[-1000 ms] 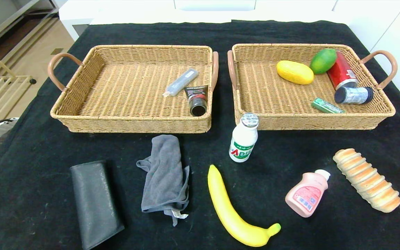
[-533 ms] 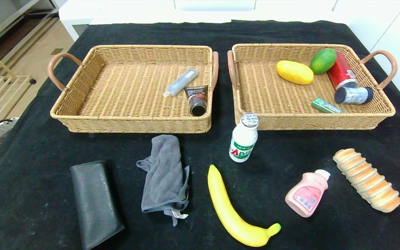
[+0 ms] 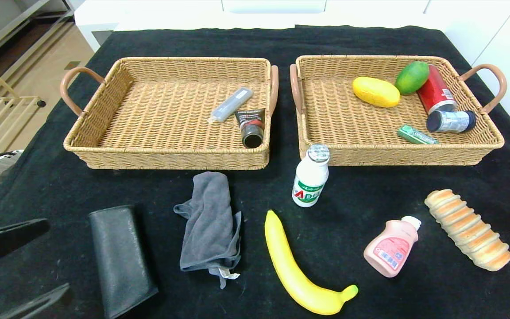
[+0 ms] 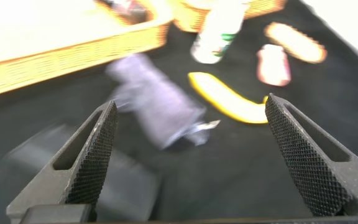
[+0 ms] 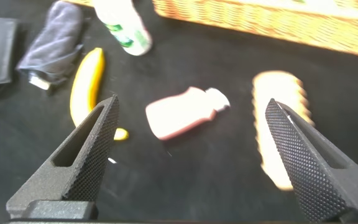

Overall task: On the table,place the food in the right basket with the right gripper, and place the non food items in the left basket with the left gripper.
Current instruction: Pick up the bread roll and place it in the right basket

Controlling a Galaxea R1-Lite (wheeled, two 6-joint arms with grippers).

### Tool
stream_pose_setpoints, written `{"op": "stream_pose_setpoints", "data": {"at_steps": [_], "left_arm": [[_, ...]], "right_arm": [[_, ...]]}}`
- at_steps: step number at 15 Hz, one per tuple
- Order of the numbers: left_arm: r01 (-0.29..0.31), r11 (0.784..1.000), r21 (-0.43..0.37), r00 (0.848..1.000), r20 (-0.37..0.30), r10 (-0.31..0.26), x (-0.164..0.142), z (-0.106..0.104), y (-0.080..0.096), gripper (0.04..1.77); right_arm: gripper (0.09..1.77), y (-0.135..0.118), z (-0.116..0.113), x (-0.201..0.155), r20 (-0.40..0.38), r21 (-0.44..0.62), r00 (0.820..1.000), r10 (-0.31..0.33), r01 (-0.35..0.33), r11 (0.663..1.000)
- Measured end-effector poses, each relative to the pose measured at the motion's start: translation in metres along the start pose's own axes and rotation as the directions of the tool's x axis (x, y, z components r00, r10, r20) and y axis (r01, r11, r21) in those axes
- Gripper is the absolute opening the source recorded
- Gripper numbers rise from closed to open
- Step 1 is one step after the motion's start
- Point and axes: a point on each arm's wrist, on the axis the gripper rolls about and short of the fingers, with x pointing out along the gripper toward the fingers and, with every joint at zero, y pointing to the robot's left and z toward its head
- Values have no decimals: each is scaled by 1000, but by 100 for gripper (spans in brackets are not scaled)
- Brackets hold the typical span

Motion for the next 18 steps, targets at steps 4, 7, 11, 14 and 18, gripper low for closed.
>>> {"op": "stream_pose_setpoints", "data": {"at_steps": [4,7,11,14,18], "left_arm": [[132,991,-22,988,-78,-133,46,15,1,172],[184,982,-33,976,-114,-186,68,19,-2,172],[191,981,-44,971,-136,-195,75,16,-2,172],[189,981,-46,970,-144,-194,78,16,-2,172],[182,982,-43,972,-143,-187,77,16,-2,172]], "right_arm": [[171,10,21,44,-38,-18,998,45,-46,999],[171,16,21,68,-71,-22,995,76,-77,997],[171,19,18,80,-106,-22,990,91,-94,995],[171,19,18,82,-111,-25,991,81,-84,996],[171,18,18,83,-116,-30,992,49,-53,998]]}}
